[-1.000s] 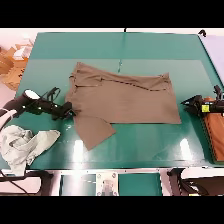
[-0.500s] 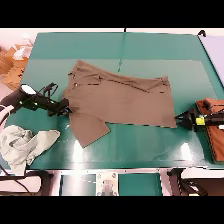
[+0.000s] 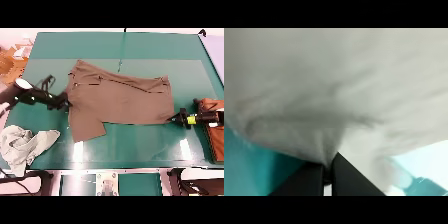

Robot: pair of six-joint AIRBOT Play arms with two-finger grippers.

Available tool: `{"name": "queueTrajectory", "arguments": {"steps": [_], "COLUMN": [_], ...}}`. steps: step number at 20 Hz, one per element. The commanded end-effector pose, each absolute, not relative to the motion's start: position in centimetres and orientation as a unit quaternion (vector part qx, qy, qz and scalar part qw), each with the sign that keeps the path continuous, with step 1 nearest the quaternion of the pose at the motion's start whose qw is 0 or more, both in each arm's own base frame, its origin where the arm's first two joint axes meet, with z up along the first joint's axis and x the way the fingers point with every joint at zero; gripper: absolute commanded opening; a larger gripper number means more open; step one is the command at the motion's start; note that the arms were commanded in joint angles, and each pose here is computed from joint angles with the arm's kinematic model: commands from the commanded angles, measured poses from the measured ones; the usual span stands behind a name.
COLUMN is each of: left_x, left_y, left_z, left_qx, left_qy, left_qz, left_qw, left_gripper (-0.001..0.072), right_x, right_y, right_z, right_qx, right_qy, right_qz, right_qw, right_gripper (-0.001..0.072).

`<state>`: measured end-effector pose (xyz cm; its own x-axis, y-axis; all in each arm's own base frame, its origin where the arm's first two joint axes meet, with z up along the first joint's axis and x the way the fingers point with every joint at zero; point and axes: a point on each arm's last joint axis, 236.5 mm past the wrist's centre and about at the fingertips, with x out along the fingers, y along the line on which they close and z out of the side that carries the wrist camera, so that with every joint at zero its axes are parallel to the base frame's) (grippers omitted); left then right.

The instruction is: Fold the shirts.

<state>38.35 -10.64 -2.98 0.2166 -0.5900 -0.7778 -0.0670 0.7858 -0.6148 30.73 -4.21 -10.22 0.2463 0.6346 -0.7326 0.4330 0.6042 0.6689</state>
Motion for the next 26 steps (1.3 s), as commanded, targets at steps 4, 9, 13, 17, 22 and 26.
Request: {"name": "queueTrajectory", "arguments": {"steps": [4, 9, 13, 17, 22, 26], "left_x": [39.4, 23.3, 16.0, 20.8, 31.5, 40.7], "left_y": [-11.4, -12.7, -13.7, -12.9, -12.2, -11.6], "left_z": [28.5, 54.3, 59.4, 53.7, 38.6, 23.2], "left_qx": [-0.144, -0.006, 0.039, 0.002, -0.098, -0.203], "left_qy": [0.277, -0.062, -0.145, -0.031, 0.175, 0.279], "left_qz": [-0.276, -0.290, -0.295, -0.288, -0.287, -0.256], "left_qw": [0.909, 0.955, 0.944, 0.957, 0.937, 0.903], "left_gripper": [0.0031, 0.0031, 0.0031, 0.0031, 0.0032, 0.0032], "right_x": [39.7, 31.0, 23.4, 24.7, 34.4, 42.8], "right_y": [-1.9, 1.9, 4.6, 2.6, -1.5, -3.9], "right_z": [18.9, 45.9, 54.5, 52.4, 38.5, 20.9], "right_qx": [0.337, 0.144, 0.073, 0.092, 0.192, 0.249], "right_qy": [0.323, 0.033, -0.087, -0.052, 0.104, 0.251], "right_qz": [0.212, 0.178, 0.118, 0.090, 0.121, 0.093], "right_qw": [0.858, 0.973, 0.987, 0.990, 0.968, 0.931], "right_gripper": [0.0017, 0.0017, 0.0017, 0.0017, 0.0017, 0.0017]}}
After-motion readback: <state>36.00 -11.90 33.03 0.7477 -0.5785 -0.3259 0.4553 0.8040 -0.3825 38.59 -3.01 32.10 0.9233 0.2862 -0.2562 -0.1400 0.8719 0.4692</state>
